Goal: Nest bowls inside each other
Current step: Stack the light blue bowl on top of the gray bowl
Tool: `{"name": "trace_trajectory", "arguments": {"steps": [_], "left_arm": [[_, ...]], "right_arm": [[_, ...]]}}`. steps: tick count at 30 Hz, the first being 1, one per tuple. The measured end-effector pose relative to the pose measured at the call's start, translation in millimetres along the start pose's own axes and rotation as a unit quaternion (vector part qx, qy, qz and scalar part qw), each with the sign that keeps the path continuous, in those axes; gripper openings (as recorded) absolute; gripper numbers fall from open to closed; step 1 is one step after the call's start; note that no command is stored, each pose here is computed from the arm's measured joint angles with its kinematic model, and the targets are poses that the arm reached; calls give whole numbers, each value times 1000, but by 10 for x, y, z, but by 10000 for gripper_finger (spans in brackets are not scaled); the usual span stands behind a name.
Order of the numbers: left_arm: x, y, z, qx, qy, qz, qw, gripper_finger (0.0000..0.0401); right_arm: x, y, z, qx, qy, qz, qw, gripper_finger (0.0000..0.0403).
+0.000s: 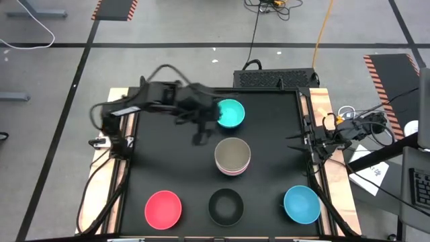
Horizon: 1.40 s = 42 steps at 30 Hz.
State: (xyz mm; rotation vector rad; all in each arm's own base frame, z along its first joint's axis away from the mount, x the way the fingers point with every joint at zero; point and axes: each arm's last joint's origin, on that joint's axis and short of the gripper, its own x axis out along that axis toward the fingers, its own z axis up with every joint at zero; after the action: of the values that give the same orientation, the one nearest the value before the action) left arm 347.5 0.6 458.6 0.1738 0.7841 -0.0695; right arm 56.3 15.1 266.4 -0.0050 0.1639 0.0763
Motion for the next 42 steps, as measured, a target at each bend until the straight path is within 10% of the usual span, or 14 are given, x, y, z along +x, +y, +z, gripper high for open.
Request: {"name": "trace_trajectory", "arguments": {"steps": [13,29,42], "left_arm": [[-691,-826,-617,51,-118,5,992,273],[-429,-982,-1522,33,-204,-11,978,263],[-509,-1042,-1693,46,-188,-52,980,262]], "right_arm": [[93,-36,39,-23,2,-112,993,144],[771,-90,382,-9,43,-126,991,144],[980,-994,672,32,57,-182,981,144]]}}
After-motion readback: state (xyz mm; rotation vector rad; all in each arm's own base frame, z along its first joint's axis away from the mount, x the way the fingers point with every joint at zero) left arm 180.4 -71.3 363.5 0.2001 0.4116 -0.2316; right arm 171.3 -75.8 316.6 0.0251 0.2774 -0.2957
